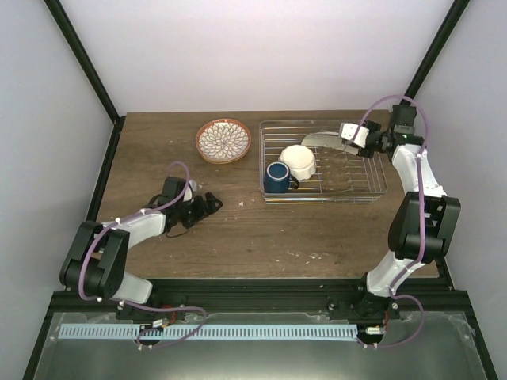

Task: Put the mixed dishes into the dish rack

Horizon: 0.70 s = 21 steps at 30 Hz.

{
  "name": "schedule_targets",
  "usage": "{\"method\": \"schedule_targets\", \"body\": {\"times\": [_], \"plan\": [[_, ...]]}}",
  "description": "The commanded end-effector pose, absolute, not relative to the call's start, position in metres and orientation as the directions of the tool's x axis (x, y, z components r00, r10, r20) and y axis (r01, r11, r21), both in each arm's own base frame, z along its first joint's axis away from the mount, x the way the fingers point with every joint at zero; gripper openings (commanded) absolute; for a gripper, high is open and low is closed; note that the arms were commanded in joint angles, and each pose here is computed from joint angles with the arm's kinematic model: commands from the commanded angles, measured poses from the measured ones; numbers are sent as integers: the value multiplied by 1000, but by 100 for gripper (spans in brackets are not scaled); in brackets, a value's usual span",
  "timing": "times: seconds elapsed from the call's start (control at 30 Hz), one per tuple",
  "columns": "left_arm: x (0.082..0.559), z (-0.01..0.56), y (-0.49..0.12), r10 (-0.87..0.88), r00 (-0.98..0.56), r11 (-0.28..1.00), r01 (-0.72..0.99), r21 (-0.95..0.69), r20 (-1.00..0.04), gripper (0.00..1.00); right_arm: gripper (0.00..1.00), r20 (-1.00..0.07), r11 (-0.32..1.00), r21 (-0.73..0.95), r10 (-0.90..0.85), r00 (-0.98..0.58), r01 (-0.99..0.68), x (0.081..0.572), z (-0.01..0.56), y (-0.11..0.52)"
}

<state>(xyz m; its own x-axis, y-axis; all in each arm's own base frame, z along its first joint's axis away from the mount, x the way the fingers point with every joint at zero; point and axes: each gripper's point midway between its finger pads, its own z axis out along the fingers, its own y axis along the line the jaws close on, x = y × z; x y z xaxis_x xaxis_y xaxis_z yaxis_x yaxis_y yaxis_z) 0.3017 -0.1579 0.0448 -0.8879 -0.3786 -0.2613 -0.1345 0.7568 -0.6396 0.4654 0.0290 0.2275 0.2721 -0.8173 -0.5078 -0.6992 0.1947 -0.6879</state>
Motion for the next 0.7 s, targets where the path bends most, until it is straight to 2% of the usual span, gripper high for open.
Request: {"method": "schedule_targets", "body": {"times": [0.0, 0.67], "plan": [[309, 48, -161, -368, -890, 751, -113, -650, -271, 100, 1, -423, 171, -806, -836, 350, -566, 482, 266, 22], [304, 44, -163, -357, -897, 740, -101, -665, -261, 100, 1, -379, 168, -876, -819, 431, -452, 460, 333, 32]]}}
